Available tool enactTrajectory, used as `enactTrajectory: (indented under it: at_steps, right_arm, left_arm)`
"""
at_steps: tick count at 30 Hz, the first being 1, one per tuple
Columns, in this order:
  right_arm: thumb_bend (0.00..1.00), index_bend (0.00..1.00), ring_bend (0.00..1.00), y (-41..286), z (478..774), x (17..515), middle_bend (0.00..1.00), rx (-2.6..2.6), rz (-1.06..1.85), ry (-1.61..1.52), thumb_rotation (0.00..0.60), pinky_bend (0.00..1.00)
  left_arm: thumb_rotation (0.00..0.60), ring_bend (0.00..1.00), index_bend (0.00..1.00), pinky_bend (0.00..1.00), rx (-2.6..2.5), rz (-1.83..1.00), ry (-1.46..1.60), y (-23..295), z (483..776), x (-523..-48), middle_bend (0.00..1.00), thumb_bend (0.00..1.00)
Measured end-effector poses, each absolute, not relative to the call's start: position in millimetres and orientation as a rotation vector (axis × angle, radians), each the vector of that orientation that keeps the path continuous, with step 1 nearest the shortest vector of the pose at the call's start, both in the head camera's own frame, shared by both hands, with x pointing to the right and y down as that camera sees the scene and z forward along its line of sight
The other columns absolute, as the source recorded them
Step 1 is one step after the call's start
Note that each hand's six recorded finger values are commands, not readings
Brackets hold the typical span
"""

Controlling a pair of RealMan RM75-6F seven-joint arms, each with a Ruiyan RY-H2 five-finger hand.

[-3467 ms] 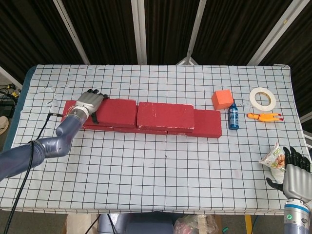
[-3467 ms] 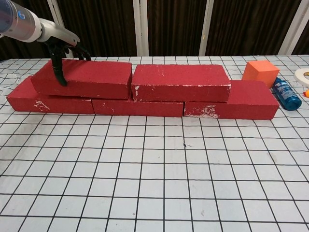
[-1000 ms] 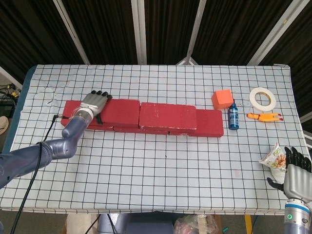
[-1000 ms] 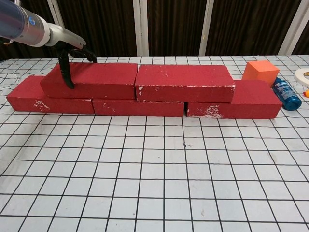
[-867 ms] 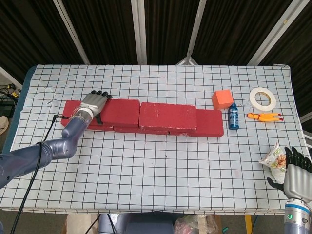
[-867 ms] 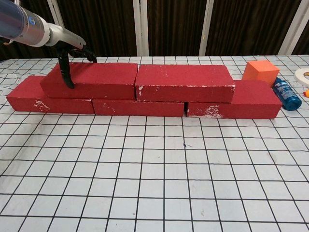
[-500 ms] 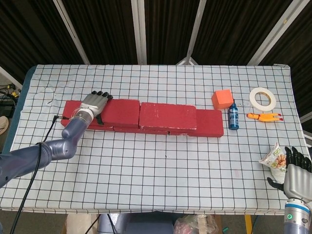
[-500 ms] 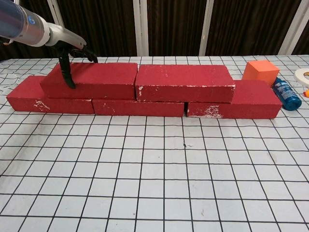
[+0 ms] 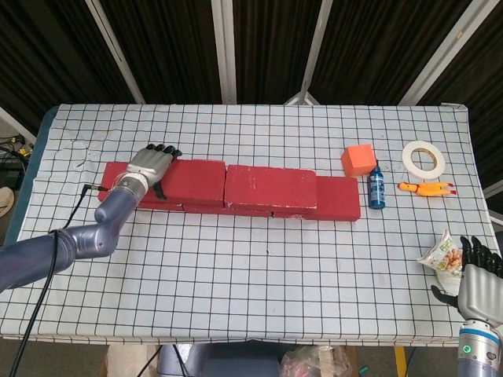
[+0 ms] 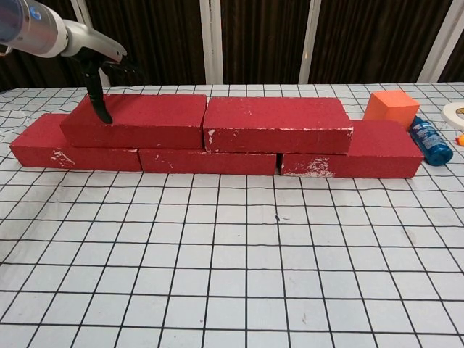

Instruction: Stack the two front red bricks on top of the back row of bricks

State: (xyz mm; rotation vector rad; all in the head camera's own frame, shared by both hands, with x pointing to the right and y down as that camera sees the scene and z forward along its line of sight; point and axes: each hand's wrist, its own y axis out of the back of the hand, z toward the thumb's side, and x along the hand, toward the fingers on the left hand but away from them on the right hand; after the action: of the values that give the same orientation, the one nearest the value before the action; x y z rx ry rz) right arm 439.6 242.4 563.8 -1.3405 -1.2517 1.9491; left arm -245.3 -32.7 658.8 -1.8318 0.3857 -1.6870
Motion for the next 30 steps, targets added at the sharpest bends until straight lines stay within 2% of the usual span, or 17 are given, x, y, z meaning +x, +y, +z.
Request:
enactTrajectory:
  at_steps: [5, 11, 16, 22, 30]
  right_arm:
    - [0.18, 0.03, 0.00, 241, 564, 437, 0.00, -1.353, 1.932, -1.243, 0.600, 0.00]
    - [0.18, 0.03, 0.00, 238, 566, 429, 0.00, -1.367, 1.864, -1.202, 0.600, 0.00]
    - [0.18, 0.03, 0.00, 237, 568, 417, 0.00, -1.372, 1.799, -1.154, 0.600, 0.00]
    - [0.18, 0.03, 0.00, 239, 567, 410, 0.00, -1.375, 1.750, -1.140, 0.600, 0.00]
    - [0.18, 0.03, 0.00, 239, 559, 407, 0.00, -1.393, 1.696, -1.151, 0.600, 0.00]
  left_arm:
    - [0.600, 0.00, 0.07, 0.05, -1.837, -1.649, 0.436, -27, 636, -259, 0.02, 0.00]
    - [0.600, 0.00, 0.07, 0.05, -1.790, -1.562, 0.542, 0, 605, -295, 0.02, 0.00]
    - [0.600, 0.00, 0.07, 0.05, -1.747, -1.451, 0.644, 43, 583, -332, 0.02, 0.00]
    - [0.600, 0.00, 0.08, 0.05, -1.721, -1.397, 0.769, 116, 565, -378, 0.02, 0.00]
    - [0.600, 0.00, 0.08, 0.05, -1.724, -1.376, 0.910, 186, 561, -403, 0.02, 0.00]
